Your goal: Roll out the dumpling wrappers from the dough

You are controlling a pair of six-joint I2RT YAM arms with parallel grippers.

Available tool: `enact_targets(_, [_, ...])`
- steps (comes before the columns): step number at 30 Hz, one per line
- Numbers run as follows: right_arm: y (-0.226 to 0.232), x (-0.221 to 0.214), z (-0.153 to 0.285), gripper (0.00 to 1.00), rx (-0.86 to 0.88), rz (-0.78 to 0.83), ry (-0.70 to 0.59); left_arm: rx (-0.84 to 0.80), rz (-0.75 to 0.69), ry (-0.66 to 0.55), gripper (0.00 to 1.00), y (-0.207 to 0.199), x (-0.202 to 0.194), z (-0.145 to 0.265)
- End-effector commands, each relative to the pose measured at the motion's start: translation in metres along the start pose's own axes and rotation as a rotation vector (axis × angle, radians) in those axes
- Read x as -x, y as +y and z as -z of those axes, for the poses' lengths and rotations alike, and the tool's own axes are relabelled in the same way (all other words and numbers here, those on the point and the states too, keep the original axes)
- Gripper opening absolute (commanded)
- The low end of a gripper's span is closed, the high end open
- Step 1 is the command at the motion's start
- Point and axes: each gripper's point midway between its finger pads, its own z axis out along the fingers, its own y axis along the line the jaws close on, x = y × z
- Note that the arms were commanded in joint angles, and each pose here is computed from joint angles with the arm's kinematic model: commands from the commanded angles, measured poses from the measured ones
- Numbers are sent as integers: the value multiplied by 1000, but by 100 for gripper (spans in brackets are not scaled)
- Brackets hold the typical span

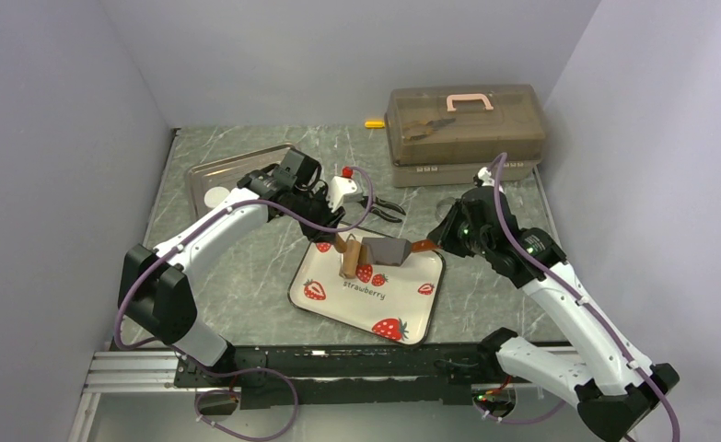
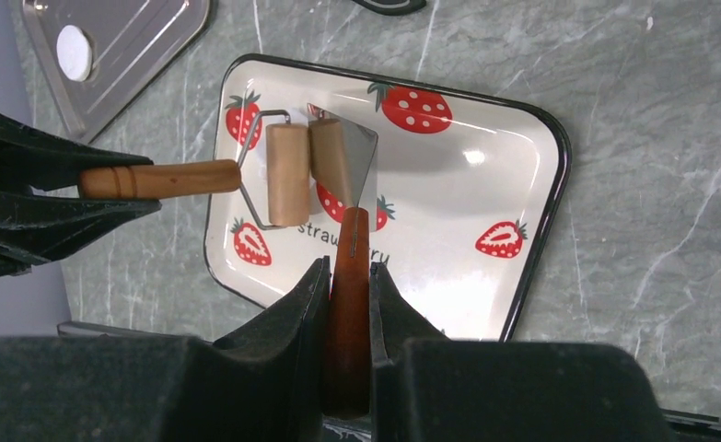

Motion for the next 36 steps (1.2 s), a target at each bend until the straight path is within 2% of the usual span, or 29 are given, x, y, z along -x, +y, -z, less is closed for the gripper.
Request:
enact_targets(1, [24, 18, -7, 0, 100, -41, -74, 2, -32, -83, 0, -8, 25, 17])
enact_targets(6, [30, 6, -25, 0, 132, -69, -32, -2, -35, -86, 0, -8, 25, 17])
enact_targets(10, [20, 2, -31, 0, 87, -70, -23, -70, -59, -117, 0, -21, 34, 23])
enact_targets(17, [-4, -3, -33, 0, -10, -45, -32, -103, -96, -170, 0, -31, 57, 44])
enact_targets(25, [-14, -2, -26, 0, -41, -31, -56, -116, -106, -180, 0, -36, 65, 56])
enact_targets(29, [-7, 5, -16, 0, -14, 3, -62, -33, -124, -172, 0, -21, 72, 69])
enact_targets(36, [47, 24, 13, 0, 199, 68, -47, 184, -105, -107, 0, 29, 52, 92])
